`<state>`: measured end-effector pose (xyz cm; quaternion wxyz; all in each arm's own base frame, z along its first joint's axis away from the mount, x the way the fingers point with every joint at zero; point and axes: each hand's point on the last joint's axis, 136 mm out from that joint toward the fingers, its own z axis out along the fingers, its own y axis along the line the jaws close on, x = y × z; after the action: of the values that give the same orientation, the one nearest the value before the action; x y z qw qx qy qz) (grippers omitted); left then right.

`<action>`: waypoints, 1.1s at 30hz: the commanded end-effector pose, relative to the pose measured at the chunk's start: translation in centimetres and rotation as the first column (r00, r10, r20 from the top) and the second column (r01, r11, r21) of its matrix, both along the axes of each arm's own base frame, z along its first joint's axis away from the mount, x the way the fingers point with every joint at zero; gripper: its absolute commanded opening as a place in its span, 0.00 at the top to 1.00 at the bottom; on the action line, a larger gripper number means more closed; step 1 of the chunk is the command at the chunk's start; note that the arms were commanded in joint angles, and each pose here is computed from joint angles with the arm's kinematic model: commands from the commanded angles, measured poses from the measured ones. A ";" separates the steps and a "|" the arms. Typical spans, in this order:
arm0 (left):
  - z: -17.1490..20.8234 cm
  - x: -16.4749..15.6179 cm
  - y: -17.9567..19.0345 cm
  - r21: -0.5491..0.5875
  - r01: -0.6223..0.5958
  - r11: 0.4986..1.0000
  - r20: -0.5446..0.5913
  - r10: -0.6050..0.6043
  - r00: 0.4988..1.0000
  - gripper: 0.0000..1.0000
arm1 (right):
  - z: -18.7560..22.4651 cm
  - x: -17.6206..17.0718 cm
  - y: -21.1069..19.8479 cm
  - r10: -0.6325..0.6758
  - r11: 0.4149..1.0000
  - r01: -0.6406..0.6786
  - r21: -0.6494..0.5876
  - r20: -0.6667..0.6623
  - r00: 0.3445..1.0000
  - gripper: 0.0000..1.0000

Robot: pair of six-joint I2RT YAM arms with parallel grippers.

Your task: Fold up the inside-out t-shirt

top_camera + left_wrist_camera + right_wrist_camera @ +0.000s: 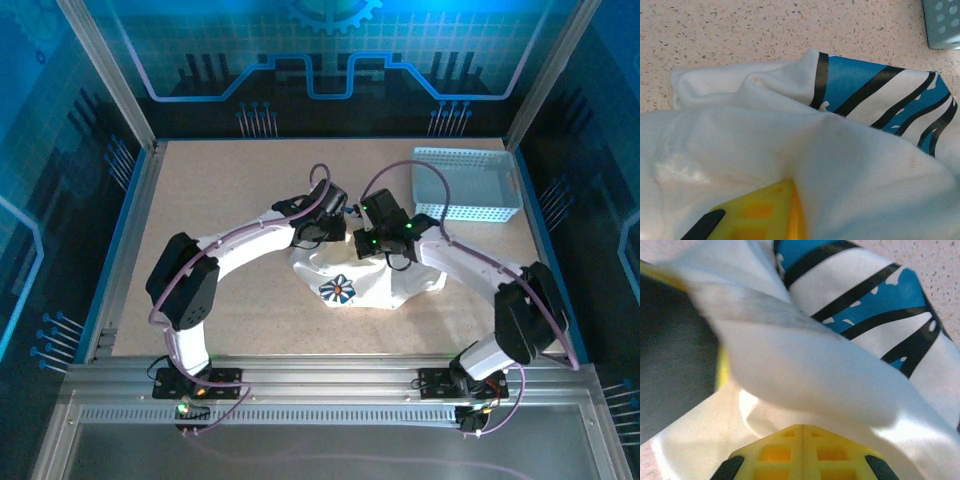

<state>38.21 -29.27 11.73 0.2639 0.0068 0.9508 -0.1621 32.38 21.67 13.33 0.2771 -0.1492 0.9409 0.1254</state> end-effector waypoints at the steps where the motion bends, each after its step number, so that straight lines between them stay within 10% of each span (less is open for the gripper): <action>1: 1.2 0.3 0.8 -0.028 -0.026 0.999 0.005 0.026 1.000 0.81 | 5.0 -0.5 0.7 0.008 0.992 -0.017 0.129 0.064 0.998 1.00; 16: 8.9 -6.4 3.5 -0.005 -0.001 1.000 0.241 0.002 0.971 0.35 | 18.1 -4.1 1.2 -0.001 0.869 -0.085 0.487 0.173 0.985 1.00; 24: 12.2 -11.2 -3.8 -0.158 0.310 0.937 0.385 -0.231 0.894 0.27 | 21.2 -5.7 1.8 0.013 0.799 -0.123 0.588 0.188 0.982 1.00; 33: 11.2 -8.9 -5.1 -0.049 0.282 0.958 0.371 -0.244 0.896 0.44 | 20.5 -6.7 1.6 0.024 0.799 -0.127 0.588 0.179 0.984 1.00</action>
<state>28.24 -33.46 21.22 0.3870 0.1416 0.8778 -0.2440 26.51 23.21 33.34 0.3803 -0.0997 0.8290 0.3978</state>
